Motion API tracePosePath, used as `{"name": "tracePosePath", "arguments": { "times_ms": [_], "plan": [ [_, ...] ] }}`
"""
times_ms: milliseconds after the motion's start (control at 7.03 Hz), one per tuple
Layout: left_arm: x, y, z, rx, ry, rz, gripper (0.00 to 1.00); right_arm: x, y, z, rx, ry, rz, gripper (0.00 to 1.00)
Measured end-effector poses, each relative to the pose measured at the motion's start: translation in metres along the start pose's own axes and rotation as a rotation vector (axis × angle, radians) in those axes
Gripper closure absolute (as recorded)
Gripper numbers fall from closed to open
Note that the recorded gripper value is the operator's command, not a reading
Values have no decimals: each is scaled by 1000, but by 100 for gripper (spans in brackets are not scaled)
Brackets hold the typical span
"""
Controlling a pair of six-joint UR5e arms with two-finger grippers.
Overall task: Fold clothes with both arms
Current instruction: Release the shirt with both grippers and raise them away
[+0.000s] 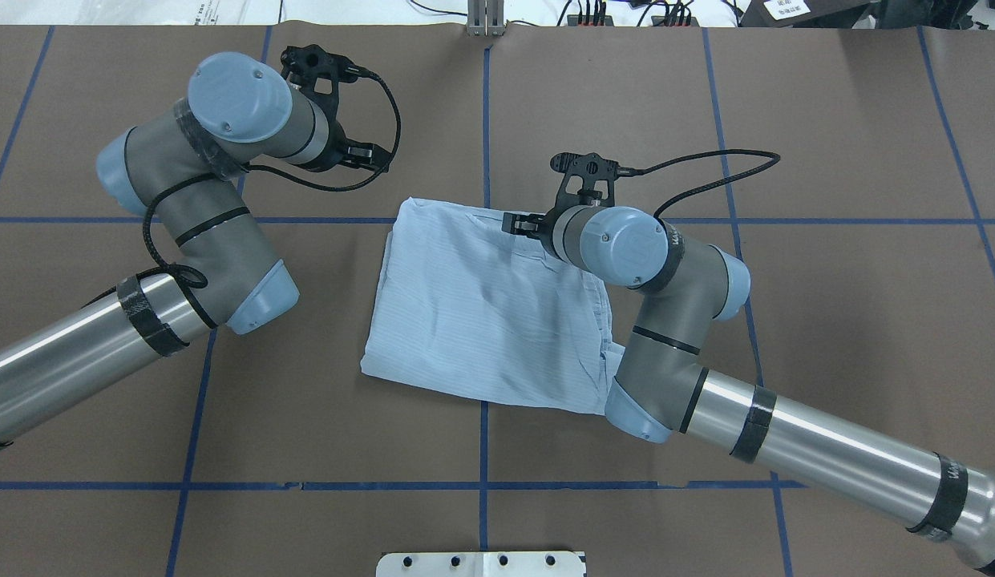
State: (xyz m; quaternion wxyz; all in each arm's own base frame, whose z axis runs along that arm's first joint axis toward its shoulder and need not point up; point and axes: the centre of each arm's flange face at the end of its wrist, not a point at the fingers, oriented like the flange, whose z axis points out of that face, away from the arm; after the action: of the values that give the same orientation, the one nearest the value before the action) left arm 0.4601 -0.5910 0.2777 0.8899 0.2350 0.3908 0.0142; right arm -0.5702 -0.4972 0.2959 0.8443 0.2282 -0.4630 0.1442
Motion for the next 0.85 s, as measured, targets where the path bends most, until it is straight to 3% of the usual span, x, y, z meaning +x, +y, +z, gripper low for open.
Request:
{"name": "tracePosePath", "arguments": {
  "times_ms": [142,427,569,711,853],
  "plan": [
    [0,0,0,-1,-1,0,0,1,0,0,1,1,-8,24],
    [0,1,1,-2,-1,1,0,6,1,3,-1,13,-12,25],
    [0,1,1,-2,-1,1,0,10,2,4,-2,21,-18,36],
    [0,1,1,-2,-1,1,0,13,3,5,-3,27,-24,93],
    [0,1,2,-2,-1,0,0,12,2,5,-2,26,-24,100]
  ]
}}
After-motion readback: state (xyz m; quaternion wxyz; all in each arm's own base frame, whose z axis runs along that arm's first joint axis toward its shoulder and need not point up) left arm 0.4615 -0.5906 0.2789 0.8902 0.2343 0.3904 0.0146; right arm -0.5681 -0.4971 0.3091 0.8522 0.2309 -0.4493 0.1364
